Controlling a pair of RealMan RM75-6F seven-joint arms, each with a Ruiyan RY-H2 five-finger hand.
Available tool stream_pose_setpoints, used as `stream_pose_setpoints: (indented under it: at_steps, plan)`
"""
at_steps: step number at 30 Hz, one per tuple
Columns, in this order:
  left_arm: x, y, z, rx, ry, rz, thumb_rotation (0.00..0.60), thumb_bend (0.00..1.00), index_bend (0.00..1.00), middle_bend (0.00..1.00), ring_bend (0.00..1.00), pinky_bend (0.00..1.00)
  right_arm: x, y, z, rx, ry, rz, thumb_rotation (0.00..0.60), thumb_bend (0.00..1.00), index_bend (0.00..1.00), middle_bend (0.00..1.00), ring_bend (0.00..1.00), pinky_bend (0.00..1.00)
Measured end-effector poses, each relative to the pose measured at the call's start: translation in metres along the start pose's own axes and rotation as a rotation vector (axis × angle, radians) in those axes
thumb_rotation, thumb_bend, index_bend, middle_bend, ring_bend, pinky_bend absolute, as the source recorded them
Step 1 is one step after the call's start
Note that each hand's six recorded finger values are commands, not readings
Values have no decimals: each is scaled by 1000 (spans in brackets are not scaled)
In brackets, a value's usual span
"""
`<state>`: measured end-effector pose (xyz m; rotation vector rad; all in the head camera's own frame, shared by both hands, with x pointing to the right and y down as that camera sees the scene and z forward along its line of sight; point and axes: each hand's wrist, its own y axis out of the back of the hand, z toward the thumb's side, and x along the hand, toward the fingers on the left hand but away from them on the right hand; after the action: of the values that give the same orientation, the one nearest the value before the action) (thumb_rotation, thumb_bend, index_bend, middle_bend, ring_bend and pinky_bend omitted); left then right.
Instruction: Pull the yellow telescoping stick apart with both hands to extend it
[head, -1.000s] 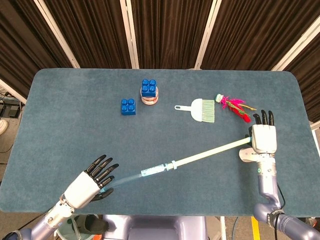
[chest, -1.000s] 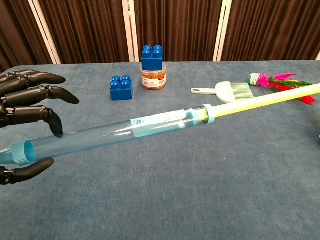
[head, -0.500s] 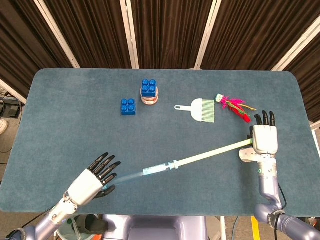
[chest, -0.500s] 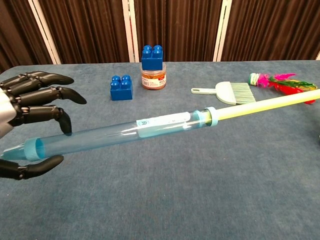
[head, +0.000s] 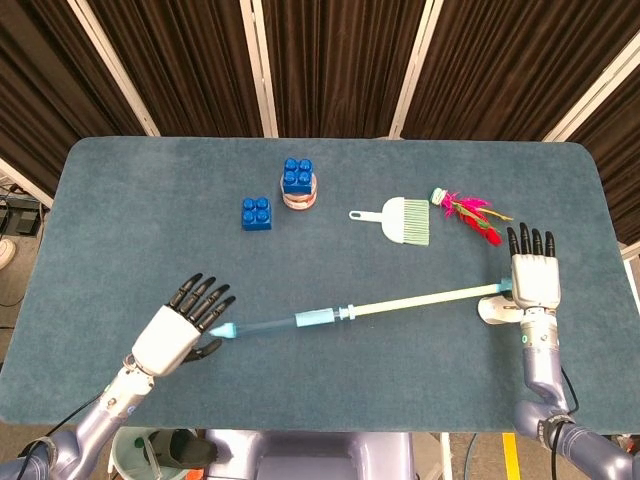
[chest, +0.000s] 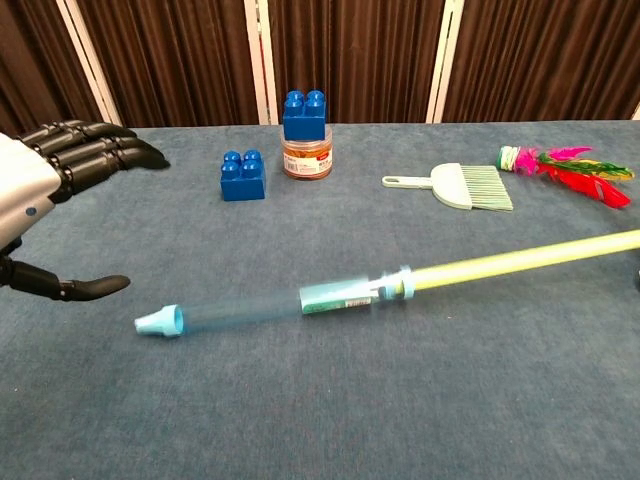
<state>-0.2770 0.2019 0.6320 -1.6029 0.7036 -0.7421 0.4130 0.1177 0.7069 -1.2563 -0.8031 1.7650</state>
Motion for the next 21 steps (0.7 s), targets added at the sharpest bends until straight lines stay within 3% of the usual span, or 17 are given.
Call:
stream_pose_setpoints:
  at_steps: [5, 14, 18, 21]
  plan:
    - [2, 5, -20, 15, 91, 23, 600, 65, 50, 123, 85, 131, 7, -4, -1, 69, 3, 39, 600, 33, 0, 0, 0, 0]
    - [-8, 28, -40, 48, 170, 88, 600, 65, 49, 51, 56, 131, 31, 8, 0, 190, 11, 70, 600, 0, 0, 0, 0, 0]
    - [-25, 36, -47, 27, 212, 70, 600, 65, 47, 27, 40, 131, 47, 25, 1, 144, 20, 20, 600, 0, 0, 0, 0, 0]
    - [-44, 41, -55, -4, 276, 22, 600, 52, 19, 8, 17, 129, 61, 41, -1, 54, 55, -61, 600, 0, 0, 0, 0, 0]
